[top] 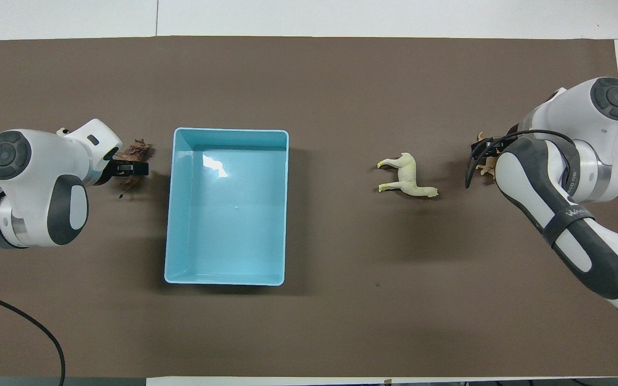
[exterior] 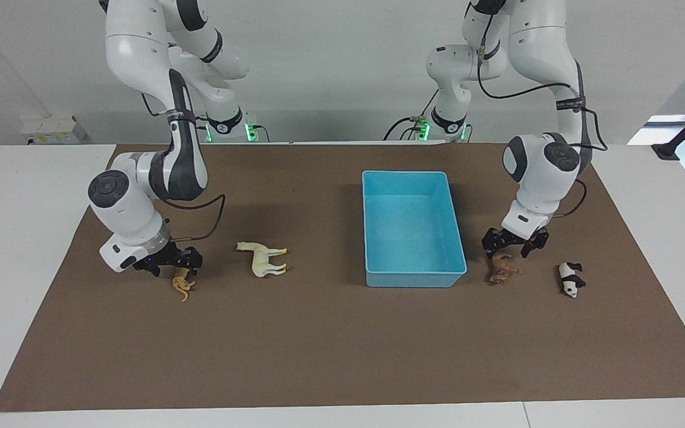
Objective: Put all toys into storage box
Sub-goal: 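Lift the brown horse with the left gripper while the right gripper grasps the dog, then lower the brown horse into the blue box and open the left gripper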
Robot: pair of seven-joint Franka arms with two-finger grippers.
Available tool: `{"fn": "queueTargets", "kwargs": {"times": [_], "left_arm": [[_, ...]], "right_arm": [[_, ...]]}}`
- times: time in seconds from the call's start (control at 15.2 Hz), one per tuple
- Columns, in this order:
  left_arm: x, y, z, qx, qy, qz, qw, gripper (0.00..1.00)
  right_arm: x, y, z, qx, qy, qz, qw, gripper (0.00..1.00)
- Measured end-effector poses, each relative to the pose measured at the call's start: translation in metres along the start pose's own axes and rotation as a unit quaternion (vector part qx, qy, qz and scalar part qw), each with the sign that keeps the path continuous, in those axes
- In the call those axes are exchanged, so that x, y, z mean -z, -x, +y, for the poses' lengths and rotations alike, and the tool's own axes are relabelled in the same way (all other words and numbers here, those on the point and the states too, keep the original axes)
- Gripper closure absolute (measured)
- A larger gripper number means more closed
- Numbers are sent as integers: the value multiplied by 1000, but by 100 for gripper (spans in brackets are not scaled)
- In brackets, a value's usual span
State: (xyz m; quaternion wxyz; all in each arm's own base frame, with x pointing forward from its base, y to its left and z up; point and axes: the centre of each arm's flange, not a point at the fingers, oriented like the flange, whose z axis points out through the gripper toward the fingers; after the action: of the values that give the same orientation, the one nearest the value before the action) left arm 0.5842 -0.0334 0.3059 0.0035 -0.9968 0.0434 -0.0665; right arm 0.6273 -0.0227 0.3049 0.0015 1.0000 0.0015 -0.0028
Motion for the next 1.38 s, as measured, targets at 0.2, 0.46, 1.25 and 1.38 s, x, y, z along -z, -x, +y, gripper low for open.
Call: {"fn": "queueTargets", "kwargs": {"times": [0.2,0.46,1.25,1.38], "left_arm": [[-6,0,1,0,0,-1,1000,0],[-9,1,5,-4,1,-3,1000,19],[85,-53,15,9,5,-34,999,67],[139,-66,30,43,18,-42,998,67]], "right_arm": [[-10,5,-1,1,0,5,1000,0],[-15,7,-1,1,0,7,1000,0],[-14,4,0,-21,0,29,999,39],[-15,5,1,-23,0,28,999,42]]}}
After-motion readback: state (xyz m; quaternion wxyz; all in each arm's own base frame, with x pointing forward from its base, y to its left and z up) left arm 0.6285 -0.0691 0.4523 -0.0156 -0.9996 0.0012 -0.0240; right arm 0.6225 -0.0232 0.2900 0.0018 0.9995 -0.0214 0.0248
